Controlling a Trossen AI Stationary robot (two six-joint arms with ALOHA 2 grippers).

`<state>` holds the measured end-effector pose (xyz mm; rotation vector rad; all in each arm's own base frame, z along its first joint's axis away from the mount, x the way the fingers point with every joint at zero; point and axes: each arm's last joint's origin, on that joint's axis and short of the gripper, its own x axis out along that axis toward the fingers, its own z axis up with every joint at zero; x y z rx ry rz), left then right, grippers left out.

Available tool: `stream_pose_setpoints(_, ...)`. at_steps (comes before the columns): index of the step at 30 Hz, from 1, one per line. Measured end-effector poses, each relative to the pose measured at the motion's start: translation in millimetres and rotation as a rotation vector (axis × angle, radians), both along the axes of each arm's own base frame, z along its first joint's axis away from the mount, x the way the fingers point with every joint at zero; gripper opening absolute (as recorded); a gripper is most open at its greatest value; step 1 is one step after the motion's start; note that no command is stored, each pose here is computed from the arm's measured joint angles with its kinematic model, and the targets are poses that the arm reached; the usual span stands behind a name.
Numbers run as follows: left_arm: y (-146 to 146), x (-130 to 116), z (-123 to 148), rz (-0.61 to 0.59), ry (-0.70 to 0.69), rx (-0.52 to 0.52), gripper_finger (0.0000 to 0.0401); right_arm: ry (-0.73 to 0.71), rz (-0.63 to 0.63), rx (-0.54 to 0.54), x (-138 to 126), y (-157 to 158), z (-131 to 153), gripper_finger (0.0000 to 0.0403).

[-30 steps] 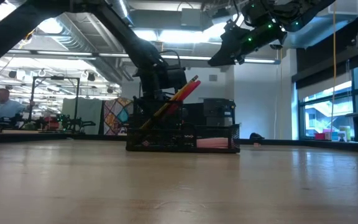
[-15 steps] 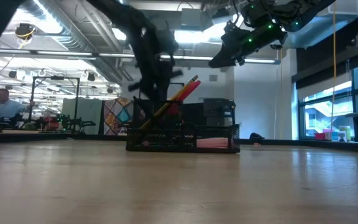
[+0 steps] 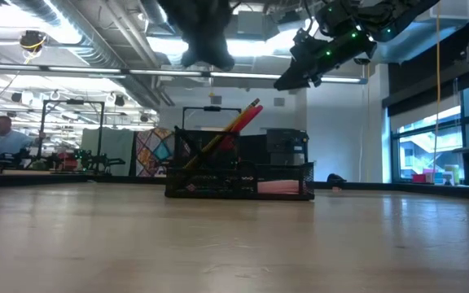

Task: Pick and place office supplies into organizer
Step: Put the pink binder clip into the desk organizer

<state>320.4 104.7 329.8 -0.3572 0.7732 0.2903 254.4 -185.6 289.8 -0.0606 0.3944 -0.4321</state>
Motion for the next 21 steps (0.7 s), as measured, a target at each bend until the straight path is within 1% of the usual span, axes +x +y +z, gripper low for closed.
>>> stream_pose_setpoints(8, -53.3, 13.4, -1.9, -0.162, 0.012, 0.001, 0.0072, 0.032, 0.001, 0.024, -1.0, 1.1, -3.6, 0.0145)
stream_pose_setpoints(11, -67.6, 16.7, -6.1, -0.191, 0.038, 0.014, 0.0072, 0.061, 0.002, 0.045, -2.2, 2.0, -6.7, 0.0145)
stream_pose_setpoints(13, -75.2, 21.2, -11.1, -0.191, 0.06, 0.041, 0.0072, 0.078, 0.002, 0.058, -2.9, 2.5, -8.6, 0.0145)
stream_pose_setpoints(16, -83.3, 26.8, -29.1, -0.195, 0.165, 0.057, 0.0072, 0.096, 0.001, 0.071, -3.8, 3.0, -10.5, 0.0145)
stream_pose_setpoints(18, -86.5, 30.3, -43.6, -0.206, 0.246, 0.046, 0.0072, 0.102, 0.001, 0.078, -4.0, 3.3, -11.2, 0.0145)
stream_pose_setpoints(21, -90.4, 40.0, -65.9, -0.223, 0.325, 0.032, 0.0072, 0.105, 0.001, 0.082, -4.1, 3.6, -11.6, 0.0145)
